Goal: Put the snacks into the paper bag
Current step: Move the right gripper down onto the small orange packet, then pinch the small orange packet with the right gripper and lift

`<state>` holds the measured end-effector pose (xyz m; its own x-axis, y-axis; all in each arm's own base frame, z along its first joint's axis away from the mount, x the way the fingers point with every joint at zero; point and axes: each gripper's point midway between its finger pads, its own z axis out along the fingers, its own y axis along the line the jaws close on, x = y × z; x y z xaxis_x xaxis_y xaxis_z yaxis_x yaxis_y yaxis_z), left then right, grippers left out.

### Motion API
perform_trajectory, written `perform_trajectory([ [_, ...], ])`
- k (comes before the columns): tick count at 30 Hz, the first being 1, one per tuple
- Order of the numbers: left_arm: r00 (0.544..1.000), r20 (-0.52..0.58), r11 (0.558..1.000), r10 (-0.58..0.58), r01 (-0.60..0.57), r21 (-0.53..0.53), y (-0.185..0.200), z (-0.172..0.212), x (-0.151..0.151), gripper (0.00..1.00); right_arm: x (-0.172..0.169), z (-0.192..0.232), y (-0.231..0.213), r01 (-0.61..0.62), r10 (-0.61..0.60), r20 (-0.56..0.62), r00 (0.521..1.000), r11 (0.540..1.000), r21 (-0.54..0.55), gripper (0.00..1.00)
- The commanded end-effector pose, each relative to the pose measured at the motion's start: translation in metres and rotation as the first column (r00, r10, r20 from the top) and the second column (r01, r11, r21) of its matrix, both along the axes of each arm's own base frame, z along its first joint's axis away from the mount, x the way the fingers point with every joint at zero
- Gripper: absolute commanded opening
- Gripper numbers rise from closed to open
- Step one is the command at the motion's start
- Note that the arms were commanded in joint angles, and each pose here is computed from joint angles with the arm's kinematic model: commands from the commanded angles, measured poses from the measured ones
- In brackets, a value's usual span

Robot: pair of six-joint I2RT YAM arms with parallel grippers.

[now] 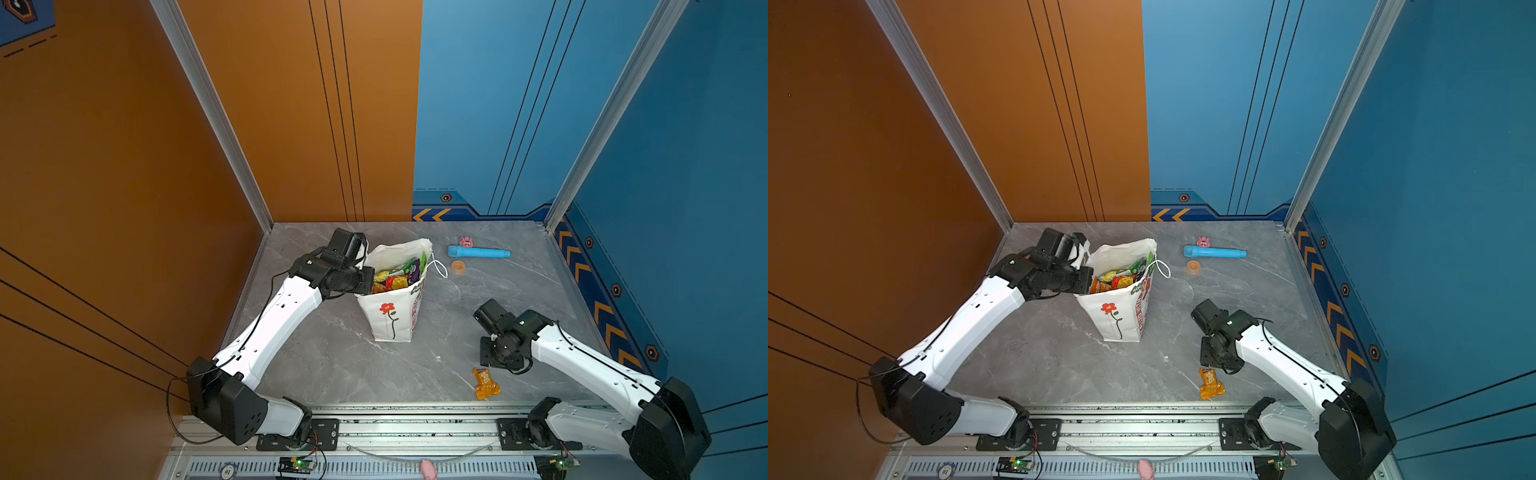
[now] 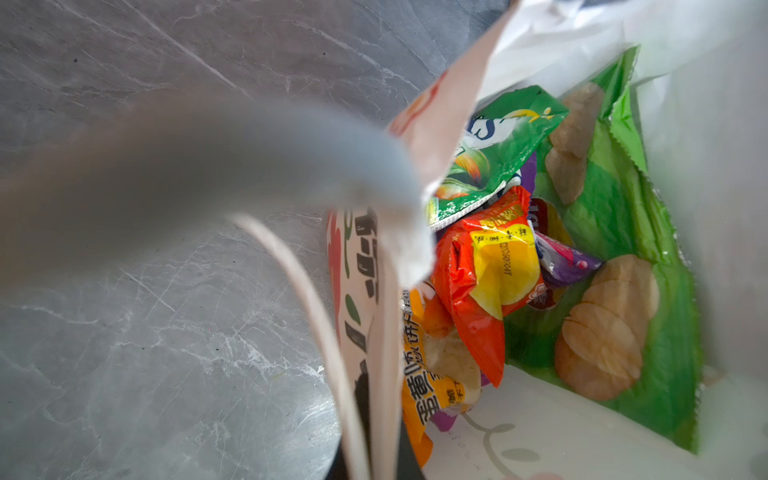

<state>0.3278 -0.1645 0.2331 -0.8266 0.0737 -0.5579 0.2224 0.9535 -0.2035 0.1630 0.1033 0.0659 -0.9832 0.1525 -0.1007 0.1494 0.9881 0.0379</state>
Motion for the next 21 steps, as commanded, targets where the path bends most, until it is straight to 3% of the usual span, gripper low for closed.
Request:
perform_trajectory([
  [1,0.991,0.132,1.0,0.005,-0.003,-0.016,-0.001,0.028,0.014,0.0,0.0,-0.01,0.011,0.019,-0.018,-0.013,1.0,0.998,0.059,0.59],
  [17,0.991,0.132,1.0,0.006,-0.005,-0.013,-0.001,0.027,0.014,0.0,-0.013,-0.045,0.02,-0.005,0.011,-0.125,0.992,0.999,0.042,0.59],
  [21,0.991,0.132,1.0,0.005,-0.003,-0.014,-0.001,0.027,0.014,0.0,-0.014,-0.052,0.024,-0.023,0.027,-0.14,0.99,0.999,0.032,0.54],
])
